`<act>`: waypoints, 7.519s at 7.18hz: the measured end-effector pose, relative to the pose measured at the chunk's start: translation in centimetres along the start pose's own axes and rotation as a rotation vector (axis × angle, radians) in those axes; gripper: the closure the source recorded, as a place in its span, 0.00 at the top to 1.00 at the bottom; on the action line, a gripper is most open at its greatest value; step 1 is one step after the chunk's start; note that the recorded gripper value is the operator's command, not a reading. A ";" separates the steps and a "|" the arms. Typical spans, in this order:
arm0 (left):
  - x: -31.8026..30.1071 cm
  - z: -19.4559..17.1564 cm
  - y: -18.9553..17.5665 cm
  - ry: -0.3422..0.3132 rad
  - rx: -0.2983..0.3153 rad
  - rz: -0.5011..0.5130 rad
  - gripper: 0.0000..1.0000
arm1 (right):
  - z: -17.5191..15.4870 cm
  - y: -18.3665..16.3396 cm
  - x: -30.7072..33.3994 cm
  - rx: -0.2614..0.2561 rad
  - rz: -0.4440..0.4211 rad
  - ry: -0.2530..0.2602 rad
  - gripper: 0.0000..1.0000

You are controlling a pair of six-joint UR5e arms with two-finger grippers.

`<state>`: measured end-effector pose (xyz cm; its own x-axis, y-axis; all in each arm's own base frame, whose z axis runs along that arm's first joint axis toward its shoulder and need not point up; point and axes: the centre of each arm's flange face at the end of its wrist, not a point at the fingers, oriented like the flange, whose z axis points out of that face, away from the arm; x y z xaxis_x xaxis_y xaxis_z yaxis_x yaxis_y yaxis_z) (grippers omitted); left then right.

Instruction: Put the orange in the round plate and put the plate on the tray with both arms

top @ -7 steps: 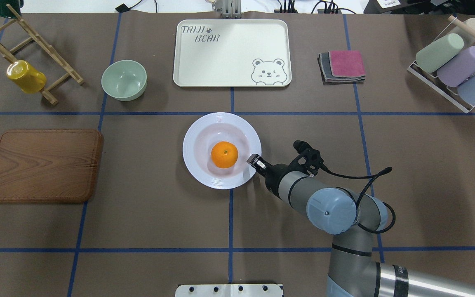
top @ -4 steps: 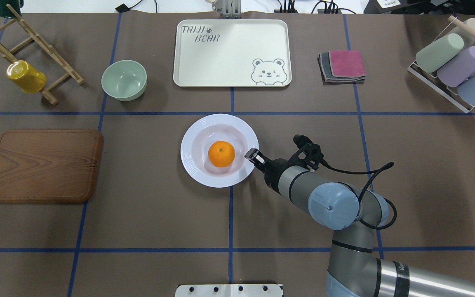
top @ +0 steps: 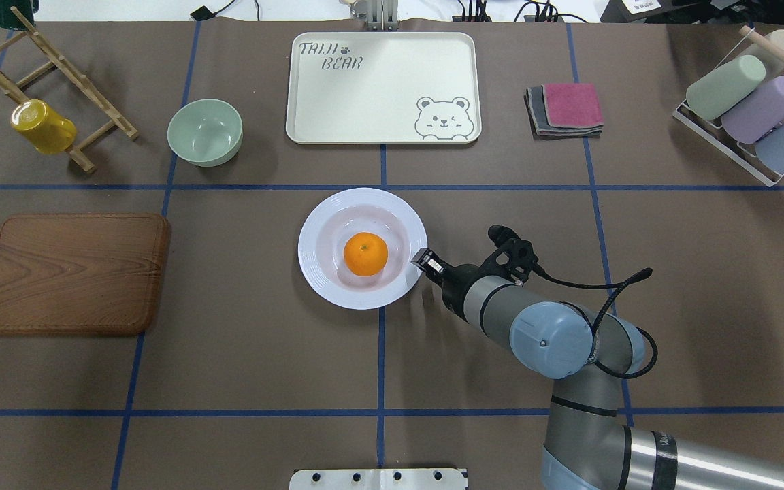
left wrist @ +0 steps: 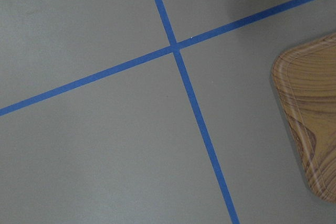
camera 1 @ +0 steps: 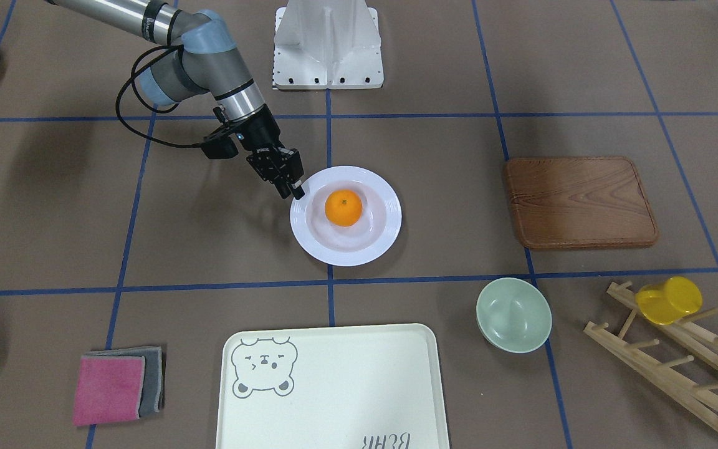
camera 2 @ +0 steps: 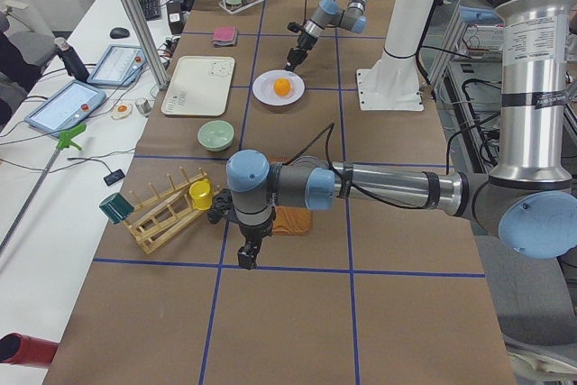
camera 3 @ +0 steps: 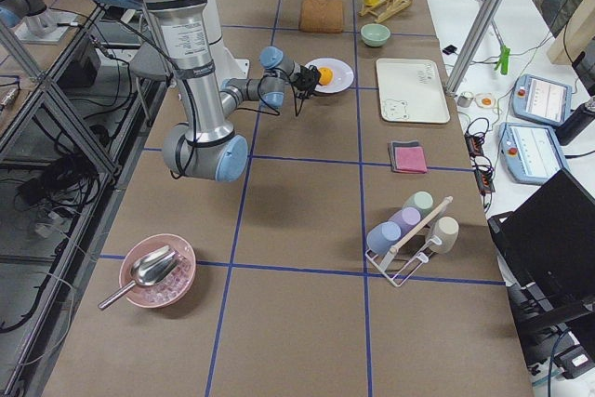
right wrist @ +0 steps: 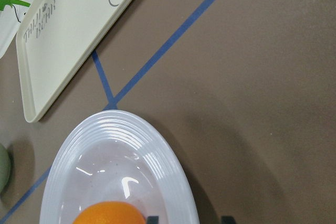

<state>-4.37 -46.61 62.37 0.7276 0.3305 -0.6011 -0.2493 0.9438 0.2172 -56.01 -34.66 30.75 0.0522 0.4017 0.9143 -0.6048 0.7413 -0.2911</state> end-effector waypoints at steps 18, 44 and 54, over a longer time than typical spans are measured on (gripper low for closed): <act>0.2 -0.2 -0.1 -0.001 0.005 -0.008 0.98 | 0.4 -1.9 -0.4 0.054 0.172 -0.207 0.00; 1.1 -1.5 -0.7 -0.006 0.029 -0.060 0.98 | 2.7 -21.5 -13.5 0.235 -0.276 0.244 1.00; -0.2 -3.9 2.0 0.116 0.105 -0.151 0.98 | -32.0 -60.9 20.7 -0.374 -0.810 0.513 1.00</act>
<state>-7.50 -44.82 59.98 0.6720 0.1896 -0.7159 -0.0704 0.9786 0.1931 7.37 -54.29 58.34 0.7204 -0.1774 0.6705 0.0447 0.9766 0.2103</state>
